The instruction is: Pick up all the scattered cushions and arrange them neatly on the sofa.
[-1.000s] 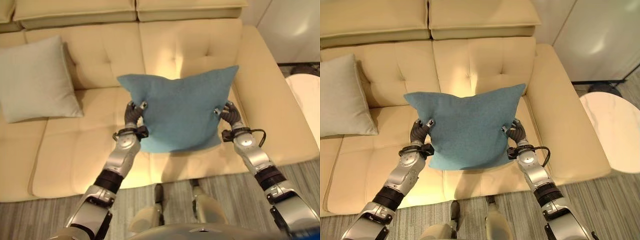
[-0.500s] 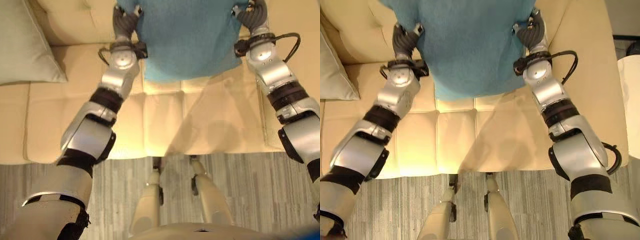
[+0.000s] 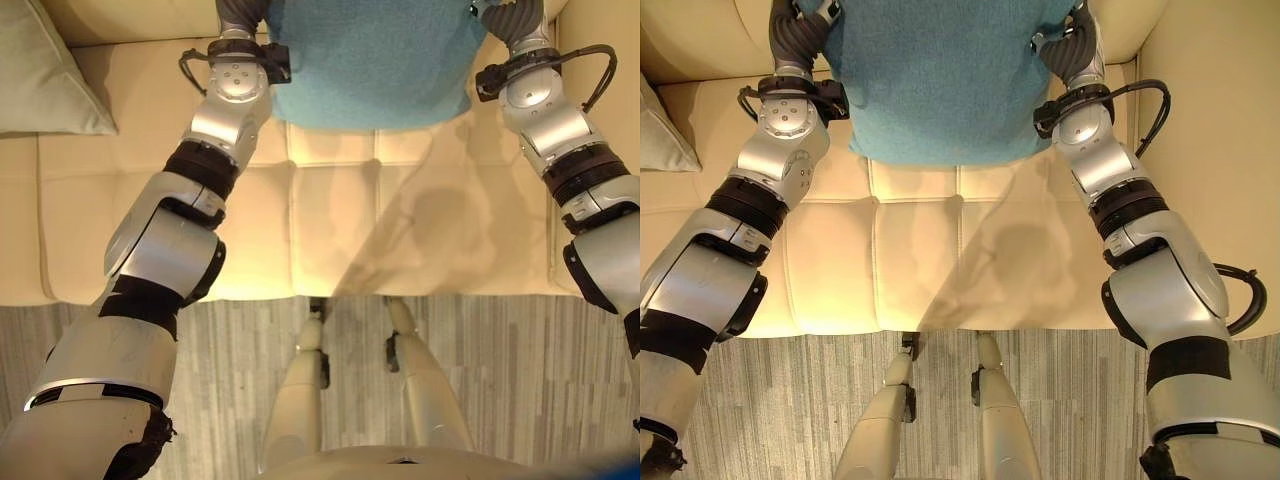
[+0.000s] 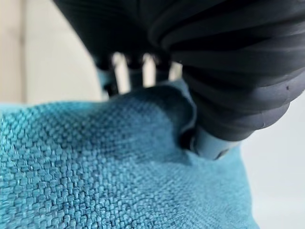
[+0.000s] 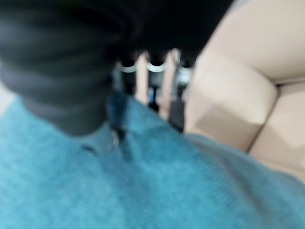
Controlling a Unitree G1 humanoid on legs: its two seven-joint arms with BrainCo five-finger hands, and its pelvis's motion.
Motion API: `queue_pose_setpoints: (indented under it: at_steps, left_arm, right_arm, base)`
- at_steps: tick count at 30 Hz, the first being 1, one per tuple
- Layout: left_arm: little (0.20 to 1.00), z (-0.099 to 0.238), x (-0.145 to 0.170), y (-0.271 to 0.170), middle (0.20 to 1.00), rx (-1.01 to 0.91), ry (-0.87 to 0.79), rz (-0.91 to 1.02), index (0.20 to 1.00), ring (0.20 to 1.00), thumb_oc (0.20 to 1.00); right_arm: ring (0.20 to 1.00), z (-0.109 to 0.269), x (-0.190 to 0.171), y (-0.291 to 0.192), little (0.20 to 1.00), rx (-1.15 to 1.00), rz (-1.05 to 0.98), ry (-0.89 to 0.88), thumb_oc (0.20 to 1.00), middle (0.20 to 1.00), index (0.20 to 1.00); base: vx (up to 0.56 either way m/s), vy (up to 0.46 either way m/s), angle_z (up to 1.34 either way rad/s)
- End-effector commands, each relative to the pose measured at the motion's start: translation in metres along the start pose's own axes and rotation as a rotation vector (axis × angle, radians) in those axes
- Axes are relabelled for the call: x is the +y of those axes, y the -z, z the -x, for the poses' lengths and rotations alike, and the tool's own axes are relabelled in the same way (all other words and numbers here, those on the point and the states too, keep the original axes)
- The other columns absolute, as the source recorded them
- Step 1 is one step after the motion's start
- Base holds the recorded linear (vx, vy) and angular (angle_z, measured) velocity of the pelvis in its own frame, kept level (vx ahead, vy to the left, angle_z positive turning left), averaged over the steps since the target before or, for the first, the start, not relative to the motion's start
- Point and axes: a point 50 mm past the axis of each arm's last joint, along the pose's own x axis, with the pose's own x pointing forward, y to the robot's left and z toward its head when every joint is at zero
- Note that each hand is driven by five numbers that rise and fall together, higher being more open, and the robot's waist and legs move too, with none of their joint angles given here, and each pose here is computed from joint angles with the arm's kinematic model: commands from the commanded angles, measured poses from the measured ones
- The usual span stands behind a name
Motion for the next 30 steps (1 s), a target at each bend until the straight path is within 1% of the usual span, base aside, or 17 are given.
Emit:
queue_pose_setpoints:
  at_steps: [1, 5, 6, 7, 9, 10, 11, 16, 17, 19, 21, 23, 24, 26, 27, 28, 30]
  left_arm:
    - [1.0, 0.007, -0.031, -0.005, 1.0, -0.071, 0.11, -0.024, 1.0, 1.0, 1.0]
    - [1.0, 0.003, -0.024, -0.006, 1.0, -0.068, 0.083, -0.038, 1.0, 1.0, 1.0]
    - [1.0, -0.002, -0.01, -0.005, 1.0, -0.063, 0.054, -0.093, 1.0, 1.0, 1.0]
    - [1.0, -0.007, 0.013, -0.003, 1.0, -0.054, 0.018, -0.173, 1.0, 1.0, 1.0]
    - [1.0, -0.012, 0.046, -0.002, 1.0, -0.034, -0.043, -0.248, 1.0, 1.0, 1.0]
    - [1.0, -0.013, 0.055, -0.003, 1.0, -0.034, -0.059, -0.266, 1.0, 1.0, 1.0]
    - [1.0, -0.012, 0.079, 0.0, 1.0, -0.015, -0.096, -0.292, 1.0, 1.0, 1.0]
    - [1.0, -0.005, 0.099, 0.007, 1.0, -0.005, -0.123, -0.271, 1.0, 1.0, 1.0]
    - [1.0, 0.009, 0.106, 0.02, 1.0, -0.008, -0.092, -0.245, 1.0, 1.0, 1.0]
    - [1.0, 0.015, 0.108, 0.027, 1.0, 0.005, -0.08, -0.236, 1.0, 1.0, 1.0]
    - [1.0, 0.056, 0.111, 0.067, 1.0, 0.076, -0.035, -0.132, 1.0, 1.0, 1.0]
    - [1.0, 0.069, 0.112, 0.078, 1.0, 0.102, -0.035, -0.117, 1.0, 1.0, 1.0]
    - [1.0, 0.111, 0.108, 0.113, 1.0, 0.213, -0.032, -0.015, 1.0, 1.0, 1.0]
    - [1.0, 0.142, 0.113, 0.134, 1.0, 0.29, -0.034, -0.029, 1.0, 1.0, 1.0]
    - [1.0, 0.194, 0.12, 0.171, 1.0, 0.471, -0.063, -0.011, 1.0, 1.0, 1.0]
    - [1.0, 0.229, 0.131, 0.189, 1.0, 0.588, -0.068, -0.057, 1.0, 1.0, 1.0]
    - [1.0, 0.282, 0.141, 0.216, 1.0, 0.789, -0.083, -0.114, 1.0, 1.0, 1.0]
  right_arm:
    - [1.0, -0.002, 0.019, -0.022, 1.0, -0.104, 0.051, -0.056, 1.0, 1.0, 1.0]
    - [1.0, -0.007, 0.009, -0.017, 1.0, -0.081, 0.129, -0.024, 1.0, 1.0, 1.0]
    - [1.0, -0.01, 0.0, -0.012, 1.0, -0.052, 0.161, -0.006, 1.0, 1.0, 1.0]
    - [1.0, -0.014, -0.018, -0.003, 1.0, -0.017, 0.219, 0.013, 1.0, 1.0, 1.0]
    - [1.0, -0.015, -0.049, 0.014, 1.0, 0.056, 0.309, 0.053, 1.0, 1.0, 1.0]
    - [1.0, -0.015, -0.057, 0.018, 1.0, 0.074, 0.321, 0.069, 1.0, 1.0, 1.0]
    - [1.0, -0.012, -0.083, 0.033, 1.0, 0.134, 0.343, 0.111, 1.0, 1.0, 1.0]
    - [1.0, -0.001, -0.111, 0.054, 1.0, 0.199, 0.335, 0.168, 1.0, 1.0, 1.0]
    - [1.0, 0.015, -0.119, 0.076, 1.0, 0.232, 0.319, 0.167, 1.0, 1.0, 1.0]
    - [1.0, 0.02, -0.119, 0.082, 1.0, 0.232, 0.322, 0.15, 1.0, 1.0, 1.0]
    - [1.0, 0.059, -0.111, 0.12, 1.0, 0.28, 0.289, 0.077, 1.0, 1.0, 1.0]
    - [1.0, 0.073, -0.108, 0.131, 1.0, 0.3, 0.256, 0.075, 1.0, 1.0, 1.0]
    - [1.0, 0.109, -0.094, 0.155, 1.0, 0.342, 0.22, 0.018, 1.0, 1.0, 1.0]
    - [1.0, 0.141, -0.085, 0.174, 1.0, 0.408, 0.137, 0.017, 1.0, 1.0, 1.0]
    - [1.0, 0.182, -0.071, 0.197, 1.0, 0.506, 0.101, -0.024, 1.0, 1.0, 1.0]
    - [1.0, 0.214, -0.065, 0.213, 1.0, 0.601, 0.062, -0.03, 1.0, 1.0, 1.0]
    - [1.0, 0.255, -0.059, 0.232, 1.0, 0.722, 0.073, -0.066, 1.0, 1.0, 1.0]
  base:
    - [0.0, 0.0, 0.0]
    - [0.0, -0.013, 0.03]
    - [0.0, 0.0, 0.0]
    - [0.0, 0.0, 0.0]
    - [0.01, 0.001, -0.02]
    - [0.0, 0.0, 0.0]
    - [0.0, 0.0, 0.0]
    - [0.01, 0.0, 0.01]
    - [0.04, 0.007, 0.03]
    - [0.05, 0.001, 0.03]
    - [0.08, -0.015, 0.0]
    - [0.06, -0.018, -0.02]
    - [0.1, -0.027, -0.02]
    - [0.11, -0.021, 0.01]
    - [0.12, -0.026, 0.05]
    - [0.14, -0.026, 0.03]
    - [0.08, -0.018, 0.02]
